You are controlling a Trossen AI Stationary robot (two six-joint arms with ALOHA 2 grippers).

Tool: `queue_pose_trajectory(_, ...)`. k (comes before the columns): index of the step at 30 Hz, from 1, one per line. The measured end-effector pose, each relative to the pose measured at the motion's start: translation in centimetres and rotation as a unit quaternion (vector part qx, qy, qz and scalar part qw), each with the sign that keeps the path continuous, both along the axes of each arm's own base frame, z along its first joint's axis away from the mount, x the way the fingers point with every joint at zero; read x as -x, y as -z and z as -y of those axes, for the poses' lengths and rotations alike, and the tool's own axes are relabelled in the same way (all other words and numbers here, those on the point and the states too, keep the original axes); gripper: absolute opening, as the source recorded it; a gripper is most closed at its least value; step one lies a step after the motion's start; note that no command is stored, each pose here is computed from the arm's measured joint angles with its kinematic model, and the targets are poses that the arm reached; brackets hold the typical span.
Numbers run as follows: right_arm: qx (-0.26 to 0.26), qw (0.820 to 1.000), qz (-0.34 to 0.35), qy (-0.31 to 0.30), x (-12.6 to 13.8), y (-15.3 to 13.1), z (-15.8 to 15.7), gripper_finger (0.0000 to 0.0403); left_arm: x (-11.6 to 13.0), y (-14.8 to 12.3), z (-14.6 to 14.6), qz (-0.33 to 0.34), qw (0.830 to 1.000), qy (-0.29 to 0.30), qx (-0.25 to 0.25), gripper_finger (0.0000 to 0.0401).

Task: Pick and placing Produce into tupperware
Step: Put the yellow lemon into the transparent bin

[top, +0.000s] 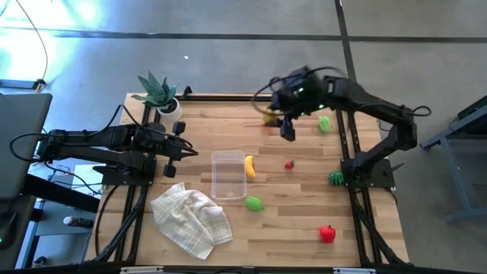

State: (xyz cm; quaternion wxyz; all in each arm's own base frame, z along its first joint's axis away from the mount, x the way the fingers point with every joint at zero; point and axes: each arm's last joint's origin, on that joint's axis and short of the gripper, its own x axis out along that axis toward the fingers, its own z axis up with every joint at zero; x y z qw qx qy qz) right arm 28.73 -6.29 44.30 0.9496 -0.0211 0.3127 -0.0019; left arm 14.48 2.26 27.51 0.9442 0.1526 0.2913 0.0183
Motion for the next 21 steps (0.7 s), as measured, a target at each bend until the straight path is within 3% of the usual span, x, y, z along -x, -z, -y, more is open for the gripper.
queue_pose_trajectory(5, 0.001, 0.998, 0.062, -0.018, 0.3, -2.8, -1.4, 0.0204, 0.0, 0.0, 0.0, 0.0, 1.0, 0.0, 0.0, 0.0003)
queue_pose_trajectory(10, -0.02, 0.997, 0.062, -0.043, -1.5, -2.1, -2.9, 0.0204, 0.0, 0.0, 0.0, 0.0, 1.0, 0.0, 0.0, 0.0003)
queue_pose_trajectory(14, -0.033, 0.996, 0.027, -0.077, -6.3, 1.3, -4.8, 0.0204, 0.0, 0.0, 0.0, 0.0, 1.0, 0.0, 0.0, 0.0003)
queue_pose_trajectory(18, -0.048, 0.992, -0.023, -0.118, -11.4, 6.5, -6.9, 0.0204, 0.0, 0.0, 0.0, 0.0, 1.0, 0.0, 0.0, 0.0003)
queue_pose_trajectory(21, -0.066, 0.987, -0.076, -0.128, -13.8, 10.4, -7.5, 0.0204, 0.0, 0.0, 0.0, 0.0, 1.0, 0.0, 0.0, 0.0003)
